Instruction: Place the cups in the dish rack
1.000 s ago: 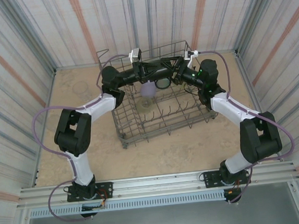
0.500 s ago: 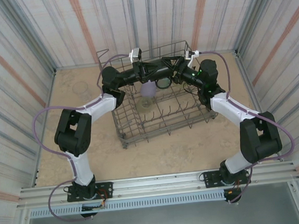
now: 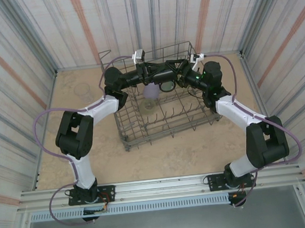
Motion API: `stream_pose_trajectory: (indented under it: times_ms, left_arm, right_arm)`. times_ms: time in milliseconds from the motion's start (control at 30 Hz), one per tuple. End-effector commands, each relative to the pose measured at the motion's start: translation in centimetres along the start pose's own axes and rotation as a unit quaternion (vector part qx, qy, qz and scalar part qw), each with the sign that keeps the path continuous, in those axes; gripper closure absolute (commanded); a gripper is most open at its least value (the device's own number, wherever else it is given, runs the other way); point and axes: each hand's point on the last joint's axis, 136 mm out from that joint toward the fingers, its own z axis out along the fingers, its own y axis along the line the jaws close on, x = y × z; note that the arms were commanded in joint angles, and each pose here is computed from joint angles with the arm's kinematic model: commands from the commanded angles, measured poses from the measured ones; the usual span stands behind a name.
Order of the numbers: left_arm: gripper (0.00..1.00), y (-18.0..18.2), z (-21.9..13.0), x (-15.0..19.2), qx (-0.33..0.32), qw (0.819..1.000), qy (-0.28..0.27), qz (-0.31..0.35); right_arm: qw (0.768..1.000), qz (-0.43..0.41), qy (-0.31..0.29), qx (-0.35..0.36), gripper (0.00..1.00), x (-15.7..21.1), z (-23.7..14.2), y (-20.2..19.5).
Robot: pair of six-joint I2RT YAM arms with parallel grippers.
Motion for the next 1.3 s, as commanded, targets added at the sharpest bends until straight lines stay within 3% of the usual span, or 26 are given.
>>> stream_pose_trajectory:
  times_ms: [0,100,433,800,967,1267]
  left_arm:
    - [0.47,0.1,-0.1,-0.1,-0.001,1.0,-0.004,0.015]
    - [0.32,0.7,-0.4,0.0,-0.017,1.0,-0.004,0.013]
    - [0.04,2.0,-1.6,0.6,-0.074,0.997,0.0,0.012]
    - [0.01,1.9,-4.1,0.1,-0.126,0.992,-0.02,0.012]
    - [0.01,2.2,-6.2,0.3,-0.18,0.983,-0.036,0.005]
    - [0.01,-0.2,-9.8,1.1,-0.263,0.963,-0.041,0.052]
  right_arm:
    - [0.999,-0.032,-0.025,-0.025,0.51,-0.9,-1.3,2.6]
    - [0.999,-0.033,-0.029,-0.021,0.53,-1.3,-1.8,2.5]
    - [0.998,-0.032,-0.049,0.0,0.56,-2.7,-3.5,1.5]
    - [0.991,-0.086,-0.05,0.087,0.57,-3.3,-5.1,0.2]
    - [0.985,-0.105,-0.042,0.131,0.58,-2.9,-5.5,-0.7]
    - [0.959,-0.175,-0.014,0.222,0.6,-1.4,-4.4,-1.5]
